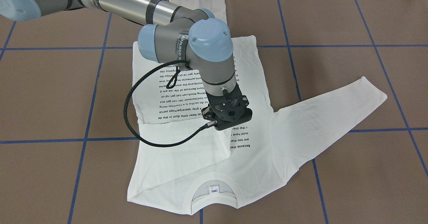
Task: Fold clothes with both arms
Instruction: 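Carry the sleeve across the shirt chest toward the opposite shoulder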
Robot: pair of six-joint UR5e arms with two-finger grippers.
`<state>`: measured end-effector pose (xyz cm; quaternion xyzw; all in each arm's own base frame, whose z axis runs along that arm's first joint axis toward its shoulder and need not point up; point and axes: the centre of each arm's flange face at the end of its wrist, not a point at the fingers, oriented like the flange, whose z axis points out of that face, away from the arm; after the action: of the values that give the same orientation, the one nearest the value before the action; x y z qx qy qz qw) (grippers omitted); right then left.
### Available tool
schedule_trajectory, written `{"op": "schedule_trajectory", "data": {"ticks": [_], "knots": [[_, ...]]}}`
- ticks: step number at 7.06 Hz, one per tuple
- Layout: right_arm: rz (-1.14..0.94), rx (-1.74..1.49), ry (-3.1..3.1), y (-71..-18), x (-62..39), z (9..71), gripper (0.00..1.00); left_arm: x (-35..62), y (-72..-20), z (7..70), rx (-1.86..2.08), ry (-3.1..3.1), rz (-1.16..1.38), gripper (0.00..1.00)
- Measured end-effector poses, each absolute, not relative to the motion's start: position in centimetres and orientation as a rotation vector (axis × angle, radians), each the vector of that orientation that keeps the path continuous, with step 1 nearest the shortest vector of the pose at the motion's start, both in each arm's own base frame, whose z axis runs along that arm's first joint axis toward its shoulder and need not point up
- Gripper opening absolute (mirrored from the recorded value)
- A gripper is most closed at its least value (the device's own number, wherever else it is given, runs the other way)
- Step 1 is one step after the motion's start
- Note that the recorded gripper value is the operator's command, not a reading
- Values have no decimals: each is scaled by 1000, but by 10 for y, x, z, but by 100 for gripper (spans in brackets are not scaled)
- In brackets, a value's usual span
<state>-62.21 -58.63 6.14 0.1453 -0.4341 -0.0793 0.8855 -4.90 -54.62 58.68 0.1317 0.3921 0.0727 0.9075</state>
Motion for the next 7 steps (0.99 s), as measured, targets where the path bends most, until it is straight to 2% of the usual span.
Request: {"op": "schedule_trajectory", "data": {"ticks": [3,7], "knots": [[-195,343,-901,-562,-670,69,0,-49,-549,586,274,809,151,100],[-225,359,-938,-527,-691,37,0,-49,-549,587,271,808,149,100]]}}
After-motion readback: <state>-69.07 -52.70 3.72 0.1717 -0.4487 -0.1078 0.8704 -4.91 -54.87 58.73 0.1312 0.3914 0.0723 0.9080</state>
